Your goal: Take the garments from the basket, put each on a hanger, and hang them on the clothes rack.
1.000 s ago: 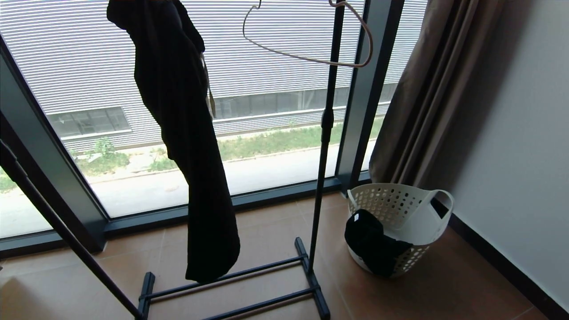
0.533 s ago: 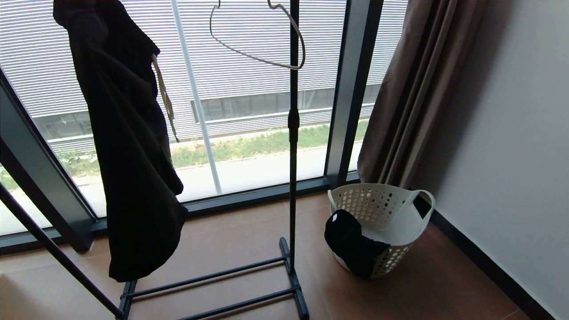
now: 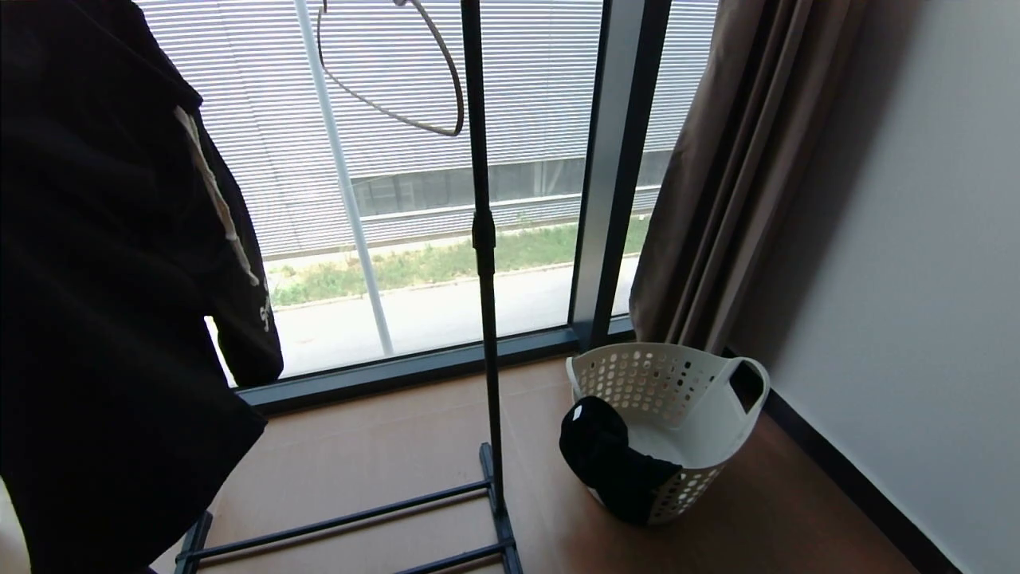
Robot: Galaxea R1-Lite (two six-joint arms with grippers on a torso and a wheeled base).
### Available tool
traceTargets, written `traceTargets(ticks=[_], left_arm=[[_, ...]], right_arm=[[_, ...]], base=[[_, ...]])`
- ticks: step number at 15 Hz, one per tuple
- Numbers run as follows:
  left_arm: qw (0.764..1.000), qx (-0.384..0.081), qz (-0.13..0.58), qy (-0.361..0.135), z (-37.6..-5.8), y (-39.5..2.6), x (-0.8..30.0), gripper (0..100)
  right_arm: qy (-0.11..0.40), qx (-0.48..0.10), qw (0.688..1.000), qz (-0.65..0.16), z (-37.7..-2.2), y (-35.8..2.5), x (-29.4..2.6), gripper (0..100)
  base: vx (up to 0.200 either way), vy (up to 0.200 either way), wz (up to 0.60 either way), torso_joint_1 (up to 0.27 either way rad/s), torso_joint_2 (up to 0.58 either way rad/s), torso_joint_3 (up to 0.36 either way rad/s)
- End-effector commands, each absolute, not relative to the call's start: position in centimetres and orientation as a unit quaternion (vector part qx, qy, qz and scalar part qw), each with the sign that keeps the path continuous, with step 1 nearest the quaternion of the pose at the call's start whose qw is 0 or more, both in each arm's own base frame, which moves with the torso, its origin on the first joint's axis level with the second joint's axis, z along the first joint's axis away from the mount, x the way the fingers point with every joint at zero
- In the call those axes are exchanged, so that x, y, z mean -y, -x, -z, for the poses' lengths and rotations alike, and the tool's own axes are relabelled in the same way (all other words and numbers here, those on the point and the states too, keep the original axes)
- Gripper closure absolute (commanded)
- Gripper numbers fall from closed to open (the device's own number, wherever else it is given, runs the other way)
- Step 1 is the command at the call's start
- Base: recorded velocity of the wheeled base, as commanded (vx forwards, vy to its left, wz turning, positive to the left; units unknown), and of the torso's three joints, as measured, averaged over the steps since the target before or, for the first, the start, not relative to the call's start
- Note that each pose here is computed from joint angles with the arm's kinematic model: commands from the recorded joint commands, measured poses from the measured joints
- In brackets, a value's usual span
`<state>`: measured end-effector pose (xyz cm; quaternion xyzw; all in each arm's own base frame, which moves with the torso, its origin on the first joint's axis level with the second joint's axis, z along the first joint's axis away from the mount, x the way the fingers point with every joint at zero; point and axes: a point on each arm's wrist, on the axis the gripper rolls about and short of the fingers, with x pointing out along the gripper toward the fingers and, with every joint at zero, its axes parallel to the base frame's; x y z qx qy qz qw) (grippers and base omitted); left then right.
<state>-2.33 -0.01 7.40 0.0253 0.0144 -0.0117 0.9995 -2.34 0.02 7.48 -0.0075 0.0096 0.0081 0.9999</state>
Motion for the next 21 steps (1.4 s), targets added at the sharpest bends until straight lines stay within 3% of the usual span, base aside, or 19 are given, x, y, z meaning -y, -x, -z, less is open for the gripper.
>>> traceTargets(ticks=[1, 12, 21], left_arm=[[0.999, -0.014, 0.012, -0.026, -7.4, 2.33, 0.01, 0], [0.998, -0.014, 0.034, -0.056, -7.39, 2.32, 0.11, 0], [0.997, -0.014, 0.043, -0.061, -7.35, 2.32, 0.15, 0]], right_arm=[[0.008, -0.01, 1.0, -0.008, -7.5, 2.33, -0.03, 0], [0.008, -0.01, 1.0, -0.009, -7.5, 2.33, -0.02, 0], [0.005, -0.01, 1.0, -0.008, -7.47, 2.32, -0.02, 0]], base=[[0.0, 0.0, -0.6, 0.027, 0.01, -0.002], [0.0, 0.0, -0.05, 0.001, 0.0, 0.0], [0.0, 0.0, 0.0, 0.001, 0.0, -0.175]])
